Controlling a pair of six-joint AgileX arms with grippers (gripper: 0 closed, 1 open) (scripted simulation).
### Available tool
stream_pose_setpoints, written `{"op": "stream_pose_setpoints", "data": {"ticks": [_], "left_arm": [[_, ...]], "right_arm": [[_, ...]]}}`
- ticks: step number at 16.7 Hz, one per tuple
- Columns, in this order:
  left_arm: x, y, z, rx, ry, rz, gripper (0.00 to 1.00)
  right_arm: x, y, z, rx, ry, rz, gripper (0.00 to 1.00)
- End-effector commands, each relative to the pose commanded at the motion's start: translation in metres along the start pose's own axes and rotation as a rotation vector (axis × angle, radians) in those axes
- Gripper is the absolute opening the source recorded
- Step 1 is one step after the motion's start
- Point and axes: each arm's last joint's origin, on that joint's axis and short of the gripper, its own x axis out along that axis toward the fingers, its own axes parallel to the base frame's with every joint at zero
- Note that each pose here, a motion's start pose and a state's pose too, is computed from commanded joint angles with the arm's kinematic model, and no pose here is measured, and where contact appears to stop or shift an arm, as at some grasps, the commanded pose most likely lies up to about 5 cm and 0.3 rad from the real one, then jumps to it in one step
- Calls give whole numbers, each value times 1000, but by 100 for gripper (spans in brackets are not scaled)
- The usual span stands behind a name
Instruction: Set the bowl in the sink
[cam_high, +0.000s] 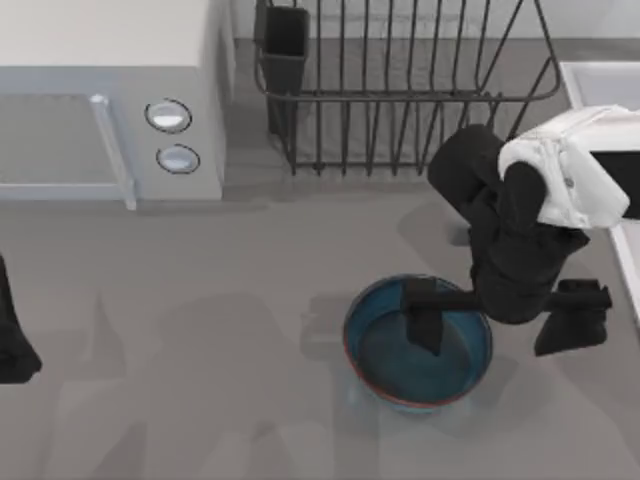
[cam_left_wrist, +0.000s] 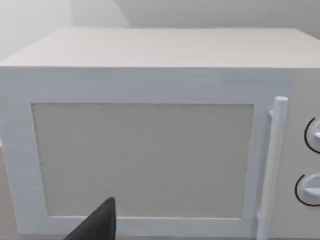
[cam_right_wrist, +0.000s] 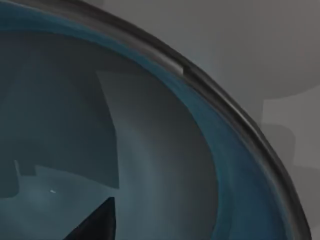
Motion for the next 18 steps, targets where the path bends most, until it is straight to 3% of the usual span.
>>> {"op": "stream_pose_setpoints", "data": {"ticks": [3,16,18], "left_arm": [[0,0,0,0,0,0,100],[0,0,0,0,0,0,100],[0,0,0,0,0,0,100]], "right_arm": [[0,0,0,0,0,0,100],[0,0,0,0,0,0,2],[0,0,0,0,0,0,0]]}}
